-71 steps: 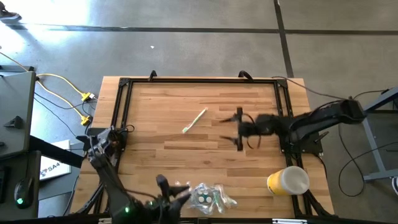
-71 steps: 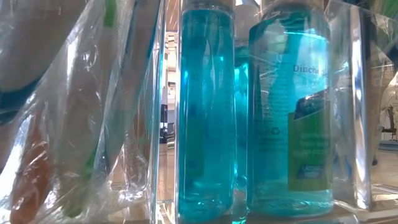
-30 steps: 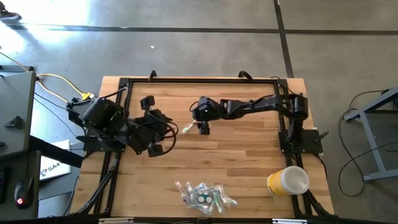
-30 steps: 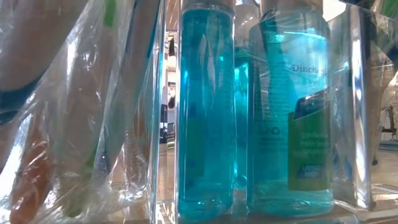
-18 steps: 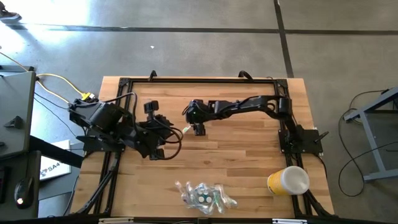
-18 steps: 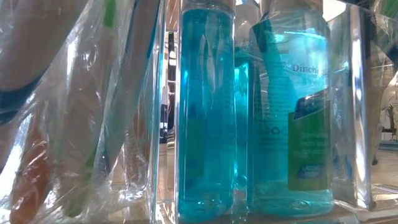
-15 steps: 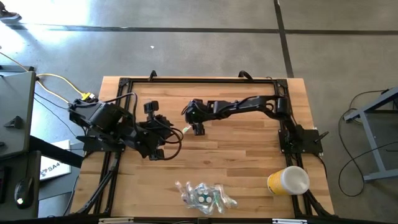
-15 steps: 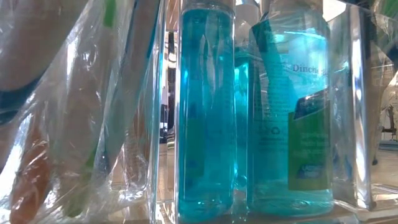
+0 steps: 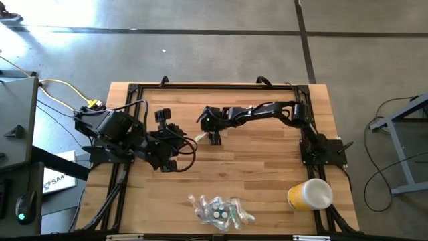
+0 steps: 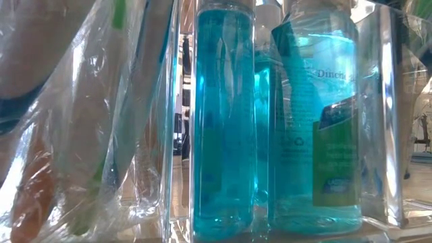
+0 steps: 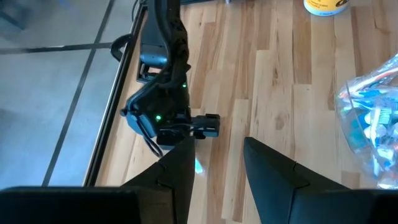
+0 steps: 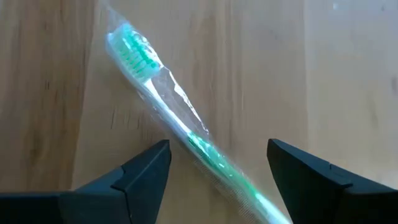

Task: Pick & Place toothbrushing station
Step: Put the green toothbrush into the transparent organizer

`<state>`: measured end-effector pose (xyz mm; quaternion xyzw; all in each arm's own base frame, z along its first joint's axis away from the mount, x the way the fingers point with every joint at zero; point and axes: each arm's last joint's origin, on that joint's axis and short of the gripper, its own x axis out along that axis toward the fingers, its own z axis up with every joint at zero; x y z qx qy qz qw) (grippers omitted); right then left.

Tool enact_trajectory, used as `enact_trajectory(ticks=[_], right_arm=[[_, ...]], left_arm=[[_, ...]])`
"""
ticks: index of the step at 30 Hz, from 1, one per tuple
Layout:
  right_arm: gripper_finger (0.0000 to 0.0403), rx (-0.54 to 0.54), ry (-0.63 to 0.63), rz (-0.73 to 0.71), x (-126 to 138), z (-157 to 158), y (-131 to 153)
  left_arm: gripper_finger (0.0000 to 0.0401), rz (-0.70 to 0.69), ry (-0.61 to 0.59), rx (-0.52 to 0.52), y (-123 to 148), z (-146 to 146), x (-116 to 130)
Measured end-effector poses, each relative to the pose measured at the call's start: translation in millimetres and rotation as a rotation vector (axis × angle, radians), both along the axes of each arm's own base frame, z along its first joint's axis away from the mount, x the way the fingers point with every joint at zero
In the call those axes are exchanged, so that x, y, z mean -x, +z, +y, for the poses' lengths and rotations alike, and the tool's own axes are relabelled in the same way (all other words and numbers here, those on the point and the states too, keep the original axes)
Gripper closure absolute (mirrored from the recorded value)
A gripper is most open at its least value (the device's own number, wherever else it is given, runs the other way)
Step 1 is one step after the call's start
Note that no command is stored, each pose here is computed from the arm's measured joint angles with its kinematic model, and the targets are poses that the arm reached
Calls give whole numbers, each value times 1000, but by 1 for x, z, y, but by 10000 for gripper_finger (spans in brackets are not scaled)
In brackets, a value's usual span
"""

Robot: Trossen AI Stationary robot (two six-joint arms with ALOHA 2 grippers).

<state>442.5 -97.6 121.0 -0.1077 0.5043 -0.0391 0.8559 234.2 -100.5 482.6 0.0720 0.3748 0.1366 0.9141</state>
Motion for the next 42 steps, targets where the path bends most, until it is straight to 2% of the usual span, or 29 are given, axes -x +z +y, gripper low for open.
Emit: enact_trajectory(ticks=[3,7,10,14,17,18,24,27,29,34,38,42], right_arm=[[140,-64,-34,21,5,-7,-3],[160,-83,-42,56,8,-8,-5],[197,-99,-32,78,9,-5,-6],[281,-128,-4,90,9,4,-7],[365,-91,2,103,8,12,-8],[381,-69,0,108,7,14,-8],[393,61,-20,105,7,32,7],[394,110,-6,120,15,48,30],[395,146,-1,27,16,58,60],[396,216,29,-118,38,93,132],[397,252,29,-282,72,128,193],[397,173,69,-437,114,166,242]], left_arm=[[269,0,0,0,0,0,0],[269,0,1,1,0,0,0],[269,-4,9,10,0,0,0],[269,-8,19,22,0,0,0],[269,-10,25,33,0,0,0],[269,-11,28,38,0,0,0],[269,-13,33,48,0,0,0],[269,4,9,76,-1,-1,0],[269,18,-13,105,-1,-2,0],[269,48,-65,123,-2,-4,1],[269,46,-65,123,-2,-4,1],[269,47,-65,123,-2,-4,1]])
